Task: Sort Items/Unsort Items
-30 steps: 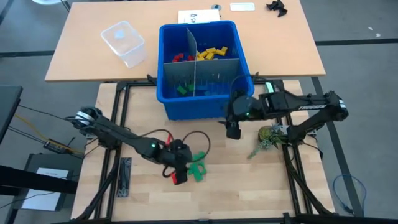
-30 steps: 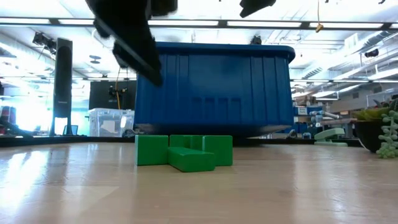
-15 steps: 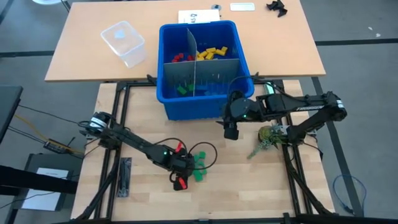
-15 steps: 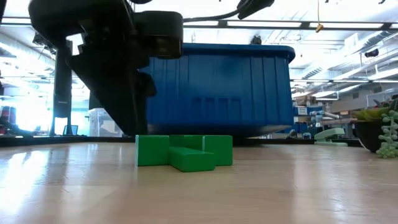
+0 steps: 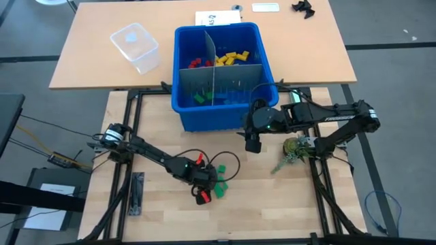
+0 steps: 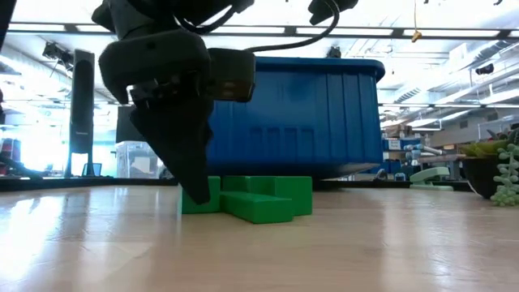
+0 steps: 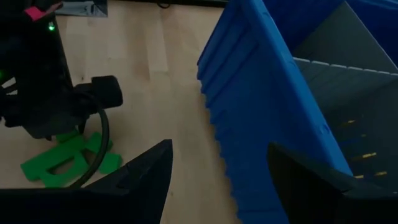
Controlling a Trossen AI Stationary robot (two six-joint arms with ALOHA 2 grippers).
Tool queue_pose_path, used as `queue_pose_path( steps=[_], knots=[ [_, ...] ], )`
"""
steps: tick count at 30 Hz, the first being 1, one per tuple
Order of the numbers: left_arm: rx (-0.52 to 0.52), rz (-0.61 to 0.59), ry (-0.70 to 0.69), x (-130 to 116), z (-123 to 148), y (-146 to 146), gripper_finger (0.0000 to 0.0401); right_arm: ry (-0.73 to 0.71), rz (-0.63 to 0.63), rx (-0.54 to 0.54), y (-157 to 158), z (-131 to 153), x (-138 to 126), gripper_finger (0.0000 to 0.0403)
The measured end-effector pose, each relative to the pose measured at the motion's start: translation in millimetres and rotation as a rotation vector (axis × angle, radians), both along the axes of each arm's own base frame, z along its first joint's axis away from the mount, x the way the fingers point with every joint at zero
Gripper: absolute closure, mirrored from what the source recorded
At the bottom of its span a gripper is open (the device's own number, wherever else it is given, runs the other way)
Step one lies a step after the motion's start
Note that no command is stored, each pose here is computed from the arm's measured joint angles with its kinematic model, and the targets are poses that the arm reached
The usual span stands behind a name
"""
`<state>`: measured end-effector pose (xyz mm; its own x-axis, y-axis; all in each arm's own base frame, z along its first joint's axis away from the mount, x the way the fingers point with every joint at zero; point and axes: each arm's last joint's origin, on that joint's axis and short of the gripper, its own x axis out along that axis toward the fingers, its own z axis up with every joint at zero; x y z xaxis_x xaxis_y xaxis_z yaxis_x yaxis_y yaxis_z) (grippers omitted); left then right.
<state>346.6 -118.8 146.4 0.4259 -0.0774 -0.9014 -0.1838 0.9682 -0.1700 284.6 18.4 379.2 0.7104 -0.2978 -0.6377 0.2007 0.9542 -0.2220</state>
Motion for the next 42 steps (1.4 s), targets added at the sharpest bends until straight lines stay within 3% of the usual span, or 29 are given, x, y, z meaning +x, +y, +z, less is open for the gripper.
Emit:
queue_pose_path(
  steps=[6, 10, 18, 24, 29, 39, 42],
  knots=[
    [-0.004, 0.008, -0.006, 0.4, 0.7, 0.2, 0.0260, -0.001, -0.002, 0.004, 0.2, 0.0, -0.1, 0.0145],
    [-0.005, 0.010, -0.027, -2.7, 12.6, 1.2, 0.0262, 0.001, 0.003, 0.008, 2.7, -0.3, -0.5, 0.0145],
    [0.118, 0.099, -0.209, -35.9, 94.5, 20.7, 0.0262, 0.001, 0.024, 0.029, 13.2, -0.9, -1.9, 0.0144],
    [0.315, 0.272, -0.463, -73.5, 166.2, 61.9, 0.0262, -0.009, 0.002, 0.055, 13.8, -0.8, -2.0, 0.0144],
    [0.497, 0.452, -0.596, -98.1, 204.7, 107.1, 0.0262, -0.024, -0.026, 0.080, 13.6, -0.6, -1.7, 0.0144],
    [0.713, 0.661, -0.617, -107.9, 224.0, 187.8, 0.0261, -0.051, -0.064, 0.092, 13.2, 0.3, -0.8, 0.0144],
    [0.739, 0.692, -0.575, -108.0, 219.8, 201.4, 0.0236, -0.072, -0.057, 0.088, 13.0, -2.6, 2.2, 0.0144]
  ],
)
